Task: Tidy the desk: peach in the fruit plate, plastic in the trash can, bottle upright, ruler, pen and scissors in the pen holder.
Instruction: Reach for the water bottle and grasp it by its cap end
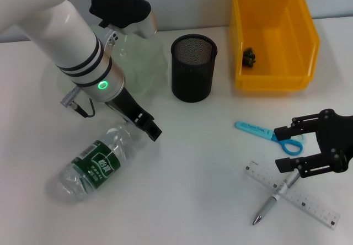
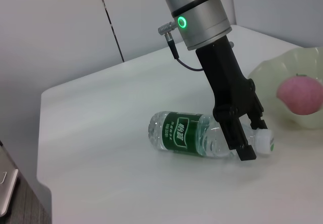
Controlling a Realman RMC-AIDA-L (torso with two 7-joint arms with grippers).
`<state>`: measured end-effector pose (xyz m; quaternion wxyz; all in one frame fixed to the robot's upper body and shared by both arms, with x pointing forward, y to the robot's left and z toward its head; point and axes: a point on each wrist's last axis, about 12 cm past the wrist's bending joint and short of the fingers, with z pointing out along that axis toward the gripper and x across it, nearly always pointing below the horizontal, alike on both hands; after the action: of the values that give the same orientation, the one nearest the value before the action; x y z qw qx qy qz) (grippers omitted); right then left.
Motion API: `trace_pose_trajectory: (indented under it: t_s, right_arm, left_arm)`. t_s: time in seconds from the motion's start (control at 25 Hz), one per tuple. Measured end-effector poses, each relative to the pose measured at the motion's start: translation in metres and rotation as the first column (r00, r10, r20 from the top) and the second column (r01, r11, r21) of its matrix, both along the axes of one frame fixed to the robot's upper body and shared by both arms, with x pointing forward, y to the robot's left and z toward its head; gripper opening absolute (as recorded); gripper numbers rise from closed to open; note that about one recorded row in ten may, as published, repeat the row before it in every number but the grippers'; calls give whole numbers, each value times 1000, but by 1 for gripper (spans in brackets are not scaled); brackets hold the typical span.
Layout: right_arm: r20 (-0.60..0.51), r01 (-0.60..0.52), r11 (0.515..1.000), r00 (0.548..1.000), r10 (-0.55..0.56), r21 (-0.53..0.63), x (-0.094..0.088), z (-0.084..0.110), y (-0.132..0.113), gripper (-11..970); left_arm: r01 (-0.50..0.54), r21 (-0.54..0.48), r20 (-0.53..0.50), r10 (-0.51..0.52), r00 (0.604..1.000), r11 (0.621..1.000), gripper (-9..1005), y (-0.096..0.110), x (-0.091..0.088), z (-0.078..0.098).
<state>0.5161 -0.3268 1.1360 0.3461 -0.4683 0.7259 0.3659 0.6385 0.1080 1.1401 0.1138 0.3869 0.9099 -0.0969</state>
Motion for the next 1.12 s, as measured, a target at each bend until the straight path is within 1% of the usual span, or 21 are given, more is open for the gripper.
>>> trace_pose_trajectory:
  t_s: [1.12]
  right_arm:
    - [1,-4,1000,1000,4,4,1,0,2,709]
  left_arm:
    - [4,10,27,-4,1000,1000,604,3,1,-6]
